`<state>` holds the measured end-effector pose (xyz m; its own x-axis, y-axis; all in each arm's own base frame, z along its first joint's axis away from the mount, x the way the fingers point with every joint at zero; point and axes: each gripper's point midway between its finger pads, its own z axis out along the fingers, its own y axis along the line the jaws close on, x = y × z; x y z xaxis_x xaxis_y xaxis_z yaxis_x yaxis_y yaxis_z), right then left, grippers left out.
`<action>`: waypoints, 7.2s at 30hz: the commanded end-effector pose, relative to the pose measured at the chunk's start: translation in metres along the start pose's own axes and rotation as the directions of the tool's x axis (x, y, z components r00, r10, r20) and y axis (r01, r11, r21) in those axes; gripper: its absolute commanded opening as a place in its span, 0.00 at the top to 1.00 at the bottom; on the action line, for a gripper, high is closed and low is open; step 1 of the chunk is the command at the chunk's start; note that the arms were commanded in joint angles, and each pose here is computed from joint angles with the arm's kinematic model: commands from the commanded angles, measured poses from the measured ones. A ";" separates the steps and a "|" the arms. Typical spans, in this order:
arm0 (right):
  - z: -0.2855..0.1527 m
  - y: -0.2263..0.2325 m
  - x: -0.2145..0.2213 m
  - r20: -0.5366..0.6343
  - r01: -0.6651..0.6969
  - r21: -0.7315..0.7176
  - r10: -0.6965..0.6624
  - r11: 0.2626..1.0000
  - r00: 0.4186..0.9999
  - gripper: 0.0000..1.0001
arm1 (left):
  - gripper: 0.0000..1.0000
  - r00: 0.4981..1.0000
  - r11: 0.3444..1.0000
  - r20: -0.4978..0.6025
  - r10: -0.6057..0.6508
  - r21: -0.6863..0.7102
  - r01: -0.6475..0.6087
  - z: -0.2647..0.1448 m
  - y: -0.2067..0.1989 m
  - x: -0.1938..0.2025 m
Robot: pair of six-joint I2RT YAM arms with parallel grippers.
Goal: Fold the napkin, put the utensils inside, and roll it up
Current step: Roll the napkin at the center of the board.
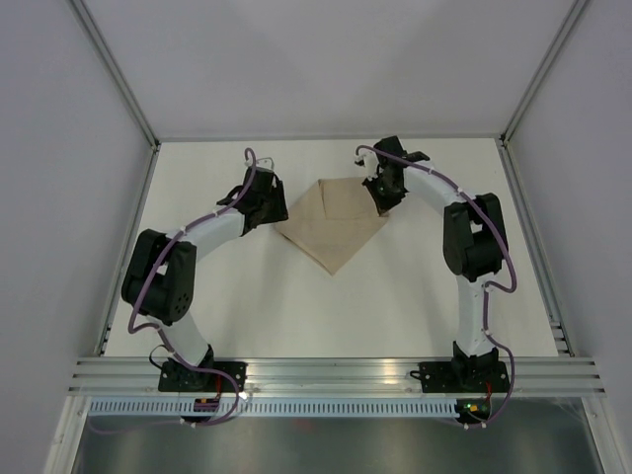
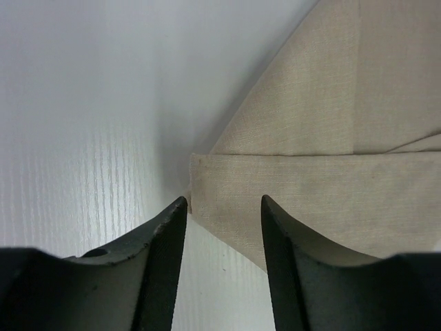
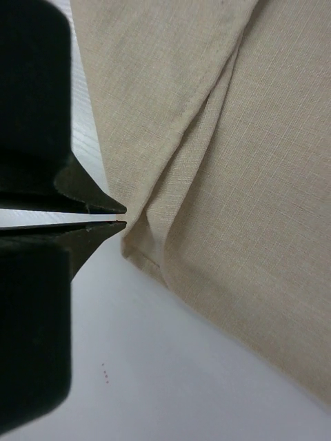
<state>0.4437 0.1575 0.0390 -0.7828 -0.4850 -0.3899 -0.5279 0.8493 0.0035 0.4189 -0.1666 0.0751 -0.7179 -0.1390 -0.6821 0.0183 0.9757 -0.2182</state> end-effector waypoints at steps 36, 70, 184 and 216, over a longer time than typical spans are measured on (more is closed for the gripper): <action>-0.020 0.233 -0.015 0.159 0.462 0.338 -0.534 0.820 0.831 0.45 | 0.37 0.875 0.895 0.191 -0.445 0.057 0.443 -0.094 0.048 -0.077; 0.010 0.237 -0.005 0.112 0.493 0.479 -0.607 0.727 0.787 0.52 | 0.38 0.880 0.892 0.147 -0.452 0.066 0.447 -0.079 0.054 -0.068; -0.004 0.235 0.040 0.205 0.527 0.176 -0.555 0.831 0.807 0.59 | 0.37 0.963 0.934 -0.022 -0.267 0.238 0.265 -0.026 -0.013 0.068; 0.011 0.230 0.048 0.181 0.546 0.290 -0.606 0.786 0.775 0.51 | 0.37 0.965 0.937 -0.020 -0.260 0.236 0.257 -0.023 -0.012 0.064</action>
<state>0.2935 0.3340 0.0245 -0.2231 -0.8463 -0.4837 -0.7129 0.4801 -0.5112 0.3454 -0.1794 0.0380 -0.7297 -0.4042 -0.5515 -0.0481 0.8349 -0.5483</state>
